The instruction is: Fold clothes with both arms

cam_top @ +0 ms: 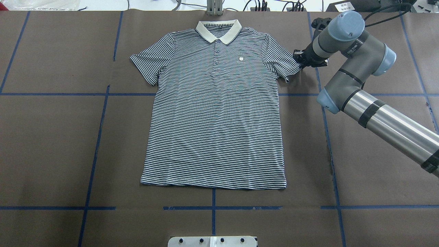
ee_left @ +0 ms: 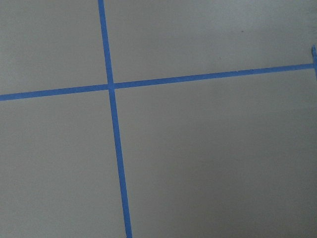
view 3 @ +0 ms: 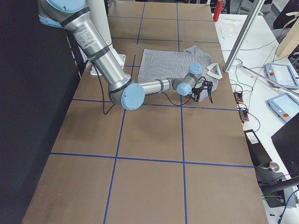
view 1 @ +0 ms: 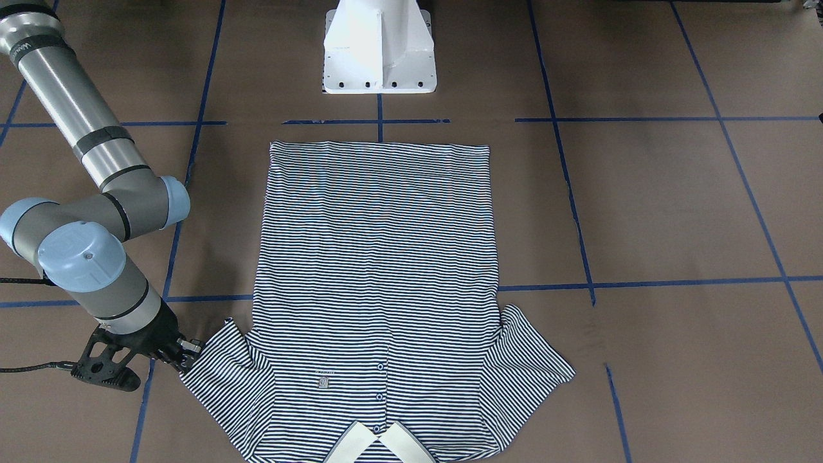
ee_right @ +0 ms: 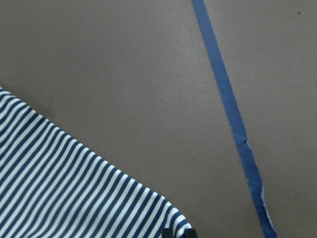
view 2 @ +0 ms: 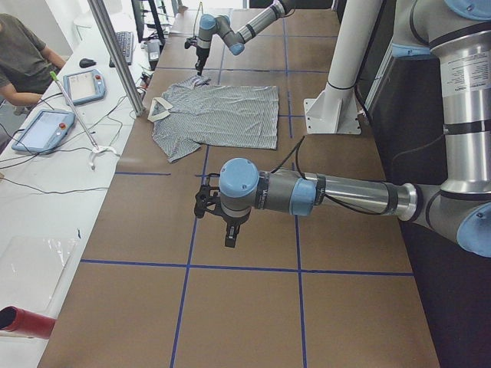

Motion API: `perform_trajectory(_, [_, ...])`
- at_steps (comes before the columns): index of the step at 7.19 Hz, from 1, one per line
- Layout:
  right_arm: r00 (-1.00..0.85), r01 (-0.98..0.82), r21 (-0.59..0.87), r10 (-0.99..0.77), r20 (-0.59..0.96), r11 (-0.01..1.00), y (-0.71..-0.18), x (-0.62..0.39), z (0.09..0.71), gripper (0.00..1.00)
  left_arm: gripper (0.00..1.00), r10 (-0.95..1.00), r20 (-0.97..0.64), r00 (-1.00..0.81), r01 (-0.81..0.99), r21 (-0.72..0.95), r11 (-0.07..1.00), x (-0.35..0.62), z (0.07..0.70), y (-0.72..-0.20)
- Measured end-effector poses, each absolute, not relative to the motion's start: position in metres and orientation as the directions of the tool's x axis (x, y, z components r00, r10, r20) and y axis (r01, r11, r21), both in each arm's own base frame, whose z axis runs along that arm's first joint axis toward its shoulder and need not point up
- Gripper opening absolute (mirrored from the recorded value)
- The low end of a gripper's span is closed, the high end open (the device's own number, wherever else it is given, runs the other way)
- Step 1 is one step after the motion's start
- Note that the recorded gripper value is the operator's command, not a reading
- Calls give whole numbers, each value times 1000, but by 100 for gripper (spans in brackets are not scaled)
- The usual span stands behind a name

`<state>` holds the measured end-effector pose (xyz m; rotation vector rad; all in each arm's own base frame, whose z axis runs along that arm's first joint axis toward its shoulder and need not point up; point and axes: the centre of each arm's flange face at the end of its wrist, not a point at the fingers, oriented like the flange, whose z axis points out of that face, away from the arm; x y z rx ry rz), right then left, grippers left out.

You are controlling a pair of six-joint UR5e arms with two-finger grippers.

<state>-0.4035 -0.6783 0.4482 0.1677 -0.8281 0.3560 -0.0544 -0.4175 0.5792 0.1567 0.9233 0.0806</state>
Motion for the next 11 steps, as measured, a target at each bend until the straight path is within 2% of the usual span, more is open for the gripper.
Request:
perform_trajectory(2, [589,-389,8,242,771,921,-684,-407,415,0,100,135,-788,601,-2,168,986,-54,580,-417])
perform_trajectory(6, [498,-432,-48,283,820,900,-689,-464,295,0,100,135,-788,601,-2,168,986,-54,580,-416])
perform_trajectory(9, [531,-478,-34,320,784,878,-715,-498,273,0,100,134,-788,601,-1,167,986,-54,579,-416])
perform_trajectory(10, [542,-486,-23,322,776,874,-715,-506,273,99,100,134,-788,601,-1,167,986,-54,579,-416])
perform_trajectory(11, [553,-490,-7,317,770,872,-711,-517,274,100,100,132,-788,601,0,166,986,-54,579,-416])
